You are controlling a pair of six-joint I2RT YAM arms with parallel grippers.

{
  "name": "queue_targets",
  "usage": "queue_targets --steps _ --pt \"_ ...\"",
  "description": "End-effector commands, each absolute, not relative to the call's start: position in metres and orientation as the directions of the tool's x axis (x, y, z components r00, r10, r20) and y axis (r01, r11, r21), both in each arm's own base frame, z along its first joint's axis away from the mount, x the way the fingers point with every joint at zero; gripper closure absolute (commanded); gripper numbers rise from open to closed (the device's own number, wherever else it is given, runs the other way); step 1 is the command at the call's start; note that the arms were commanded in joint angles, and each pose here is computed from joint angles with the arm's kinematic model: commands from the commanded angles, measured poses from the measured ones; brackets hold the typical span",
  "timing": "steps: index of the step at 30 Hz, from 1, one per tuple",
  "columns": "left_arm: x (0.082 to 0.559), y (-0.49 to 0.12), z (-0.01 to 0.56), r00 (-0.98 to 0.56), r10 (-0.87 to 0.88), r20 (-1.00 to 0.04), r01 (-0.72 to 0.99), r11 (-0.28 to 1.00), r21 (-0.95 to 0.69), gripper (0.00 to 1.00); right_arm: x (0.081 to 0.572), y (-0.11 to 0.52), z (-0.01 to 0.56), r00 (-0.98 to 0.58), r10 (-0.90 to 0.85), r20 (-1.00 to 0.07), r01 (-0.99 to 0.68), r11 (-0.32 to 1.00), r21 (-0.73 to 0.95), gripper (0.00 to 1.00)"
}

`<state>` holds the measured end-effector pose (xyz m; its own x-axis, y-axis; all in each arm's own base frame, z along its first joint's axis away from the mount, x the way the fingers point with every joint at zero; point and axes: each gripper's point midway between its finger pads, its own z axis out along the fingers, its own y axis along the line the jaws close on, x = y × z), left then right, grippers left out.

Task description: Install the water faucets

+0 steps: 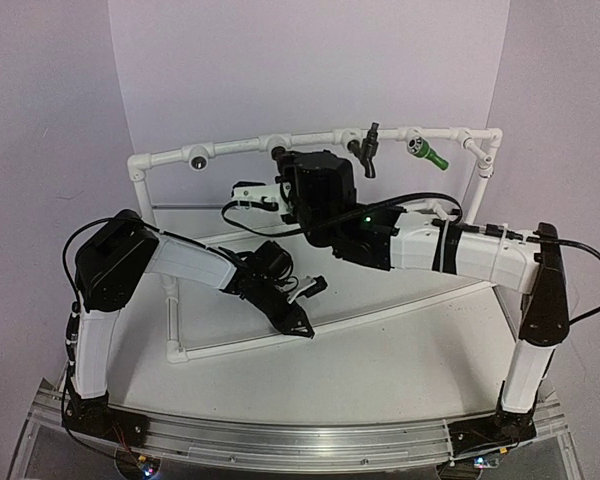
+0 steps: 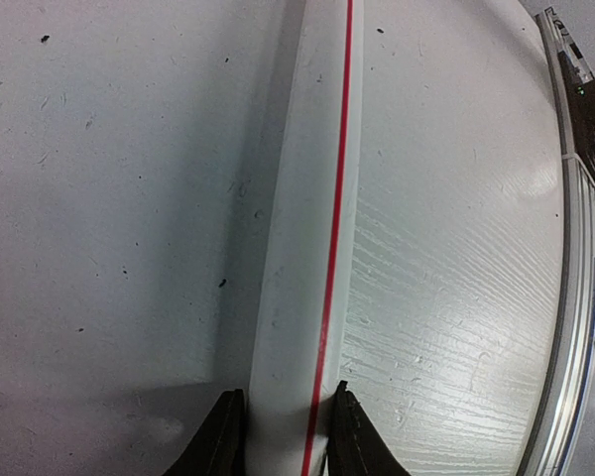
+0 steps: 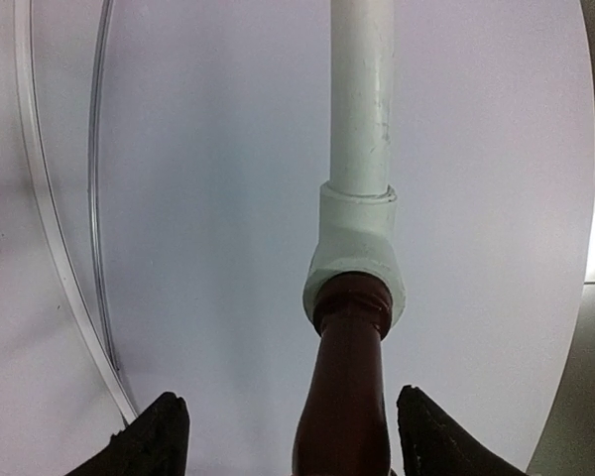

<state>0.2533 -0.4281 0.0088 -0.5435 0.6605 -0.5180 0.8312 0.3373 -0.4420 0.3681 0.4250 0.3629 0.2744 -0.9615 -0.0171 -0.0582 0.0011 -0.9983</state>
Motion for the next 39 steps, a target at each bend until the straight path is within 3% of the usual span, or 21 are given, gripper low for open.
queue_targets --steps 1,7,10,14,17,19,21,26,32,36,39 --pt "0.212 -0.349 -0.105 -0.68 0.726 -0.103 0.702 0.605 -0.376 0.98 0.378 0.426 0.385 0.223 -0.961 -0.166 -0.021 0.165 -0.986 0.42" --pt "0.212 -0.35 -0.102 -0.679 0.726 -0.107 0.703 0.602 -0.379 0.98 0.389 0.432 0.379 0.171 -0.903 -0.393 -0.04 0.393 -0.919 0.76" --pt "0.212 -0.35 -0.104 -0.679 0.726 -0.104 0.702 0.603 -0.379 0.98 0.391 0.435 0.375 0.15 -0.792 -0.592 -0.076 0.588 -0.805 0.88" --pt "0.211 -0.351 -0.103 -0.679 0.727 -0.107 0.702 0.599 -0.386 0.98 0.389 0.435 0.38 0.121 -0.475 -0.871 -0.157 0.858 -0.49 0.97" --pt "0.211 -0.351 -0.105 -0.678 0.728 -0.103 0.702 0.6 -0.384 0.98 0.386 0.438 0.384 0.066 -0.128 -0.99 -0.299 0.944 -0.142 0.99" --pt "0.21 -0.351 -0.105 -0.678 0.728 -0.101 0.702 0.6 -0.384 0.98 0.39 0.436 0.386 -0.033 0.141 -0.99 -0.384 0.912 0.143 0.99" --pt "0.211 -0.351 -0.104 -0.677 0.728 -0.103 0.703 0.599 -0.383 0.98 0.395 0.436 0.388 -0.164 0.372 -0.913 -0.439 0.802 0.406 1.0" --pt "0.211 -0.35 -0.105 -0.678 0.728 -0.1 0.702 0.602 -0.381 0.98 0.385 0.451 0.411 -0.363 0.641 -0.676 -0.536 0.45 0.714 1.0" --pt "0.211 -0.351 -0.103 -0.678 0.728 -0.104 0.702 0.599 -0.386 0.98 0.352 0.47 0.448 -0.531 0.664 -0.527 -0.627 0.111 0.771 0.98" --pt "0.21 -0.352 -0.103 -0.677 0.729 -0.104 0.703 0.597 -0.386 0.98 0.334 0.47 0.45 -0.55 0.619 -0.561 -0.673 0.069 0.736 0.83" --pt "0.21 -0.351 -0.102 -0.677 0.729 -0.105 0.703 0.598 -0.385 0.98 0.321 0.463 0.44 -0.501 0.576 -0.646 -0.724 0.129 0.677 0.64"
